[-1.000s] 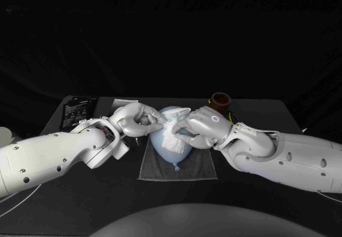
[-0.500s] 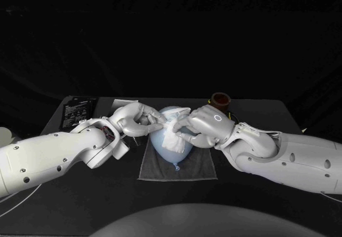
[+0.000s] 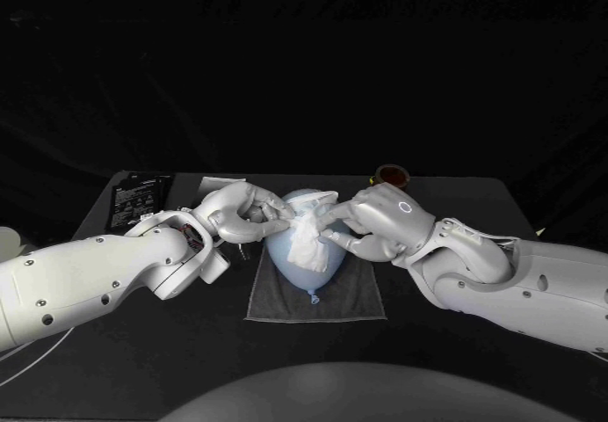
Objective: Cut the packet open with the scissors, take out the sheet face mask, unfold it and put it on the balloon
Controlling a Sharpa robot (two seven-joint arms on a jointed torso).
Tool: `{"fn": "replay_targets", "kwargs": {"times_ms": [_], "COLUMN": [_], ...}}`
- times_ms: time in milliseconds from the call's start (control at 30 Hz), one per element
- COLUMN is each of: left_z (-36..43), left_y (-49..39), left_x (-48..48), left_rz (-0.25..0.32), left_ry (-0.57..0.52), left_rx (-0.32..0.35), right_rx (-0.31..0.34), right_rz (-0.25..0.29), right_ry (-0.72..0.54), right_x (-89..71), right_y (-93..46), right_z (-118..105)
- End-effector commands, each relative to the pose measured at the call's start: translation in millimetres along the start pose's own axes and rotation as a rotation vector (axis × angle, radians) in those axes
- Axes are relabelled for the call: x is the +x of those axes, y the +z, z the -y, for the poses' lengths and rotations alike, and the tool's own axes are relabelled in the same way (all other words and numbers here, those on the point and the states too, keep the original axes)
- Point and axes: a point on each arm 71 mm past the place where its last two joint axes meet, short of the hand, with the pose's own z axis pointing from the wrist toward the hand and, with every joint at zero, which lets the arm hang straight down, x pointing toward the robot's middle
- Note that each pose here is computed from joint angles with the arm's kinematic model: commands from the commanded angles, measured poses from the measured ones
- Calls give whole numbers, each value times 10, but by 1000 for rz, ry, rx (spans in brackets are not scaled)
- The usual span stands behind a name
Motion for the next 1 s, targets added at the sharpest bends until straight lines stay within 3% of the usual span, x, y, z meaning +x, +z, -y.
{"fn": "replay_targets", "kwargs": {"times_ms": [33, 200, 433, 533, 733, 1000], "left_z": [-2, -4, 1, 0, 3, 6], "left_y": [6, 7, 13, 14, 20, 25], "left_x": [19, 18, 25, 26, 32, 37], "left_rz": [-17, -16, -18, -18, -20, -22], "left_ry": [-9, -11, -17, -19, -22, -25], "left_rx": [-5, -6, -5, -5, -6, -6], "right_rx": [21, 78, 265, 306, 266, 163], "right_rz": [2, 14, 49, 44, 37, -74], "right_ry": [2, 24, 174, 207, 211, 141], "right_x": [-39, -100, -144, -131, -87, 66], "right_y": [-41, -119, -137, -118, -30, 184], "right_z": [30, 107, 173, 148, 71, 3]}}
